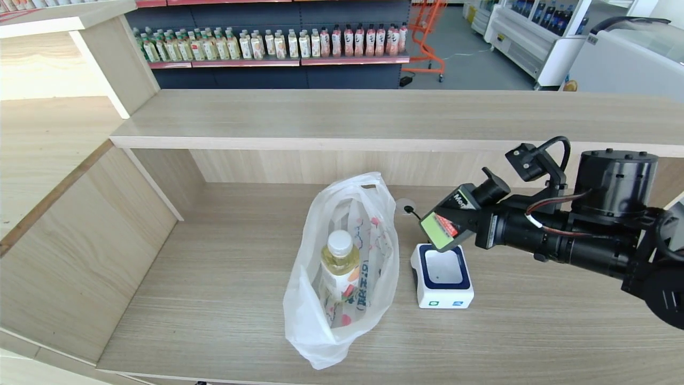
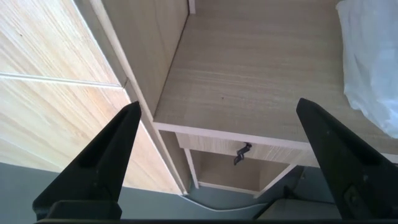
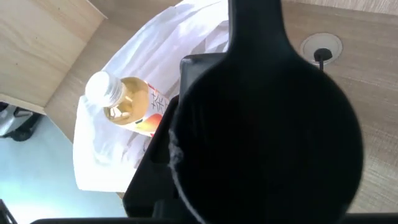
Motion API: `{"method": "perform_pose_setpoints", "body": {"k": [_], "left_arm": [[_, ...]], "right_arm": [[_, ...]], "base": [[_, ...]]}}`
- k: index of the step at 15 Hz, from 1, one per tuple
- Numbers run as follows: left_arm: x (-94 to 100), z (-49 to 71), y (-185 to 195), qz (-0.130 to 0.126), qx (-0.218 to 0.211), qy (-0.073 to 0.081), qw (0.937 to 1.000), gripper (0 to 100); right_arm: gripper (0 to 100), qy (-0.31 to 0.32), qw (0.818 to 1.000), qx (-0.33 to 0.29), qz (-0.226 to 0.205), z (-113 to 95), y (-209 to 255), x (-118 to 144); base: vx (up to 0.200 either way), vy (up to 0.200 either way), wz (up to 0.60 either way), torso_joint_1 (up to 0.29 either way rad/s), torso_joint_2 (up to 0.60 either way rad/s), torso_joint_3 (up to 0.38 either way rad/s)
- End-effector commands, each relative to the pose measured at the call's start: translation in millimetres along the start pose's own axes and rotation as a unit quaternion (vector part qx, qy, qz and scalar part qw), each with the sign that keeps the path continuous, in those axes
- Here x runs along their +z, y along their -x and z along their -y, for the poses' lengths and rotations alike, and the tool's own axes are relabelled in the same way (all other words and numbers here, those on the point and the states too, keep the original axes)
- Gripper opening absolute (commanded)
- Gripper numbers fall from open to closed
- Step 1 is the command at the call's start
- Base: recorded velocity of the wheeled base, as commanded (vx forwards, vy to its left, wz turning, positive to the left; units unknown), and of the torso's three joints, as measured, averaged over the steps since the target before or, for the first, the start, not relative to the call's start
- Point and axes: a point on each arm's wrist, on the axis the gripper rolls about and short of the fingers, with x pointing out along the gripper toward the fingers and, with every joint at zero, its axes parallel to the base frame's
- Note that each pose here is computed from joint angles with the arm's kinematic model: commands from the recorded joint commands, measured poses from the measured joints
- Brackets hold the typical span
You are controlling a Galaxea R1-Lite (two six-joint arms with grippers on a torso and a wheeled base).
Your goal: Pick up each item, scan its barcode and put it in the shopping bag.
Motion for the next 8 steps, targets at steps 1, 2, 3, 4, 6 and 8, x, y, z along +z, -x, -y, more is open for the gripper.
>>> {"method": "perform_pose_setpoints", "body": {"k": [1,2,3,4,6,8], "left_arm": [[0.0,0.0,0,0.000,0.001,0.000,1.0000,100],[0.0,0.0,0,0.000,0.001,0.000,1.0000,100],[0.0,0.0,0,-0.001,0.001,0.000,1.0000,100],[0.0,0.0,0,0.000,0.001,0.000,1.0000,100],[0.0,0.0,0,-0.001,0.001,0.000,1.0000,100],[0.0,0.0,0,0.000,0.001,0.000,1.0000,100]], "right_arm": [[0,-0.004,1.000,0.000,-0.015,5,-18,-7],[0,-0.005,1.000,0.000,-0.018,8,-27,-8],[0,-0.006,1.000,0.000,-0.022,9,-32,-11],[0,-0.009,0.999,-0.003,-0.031,13,-41,-16],[0,-0.008,0.999,-0.001,-0.049,16,-59,-28],[0,0.033,0.998,-0.014,-0.059,22,-76,-37]], "base": [[0.000,0.000,0.00,0.000,0.00,0.000],[0.000,0.000,0.00,0.000,0.00,0.000],[0.000,0.000,0.00,0.000,0.00,0.000],[0.000,0.000,0.00,0.000,0.00,0.000],[0.000,0.000,0.00,0.000,0.00,0.000],[0.000,0.000,0.00,0.000,0.00,0.000]]}}
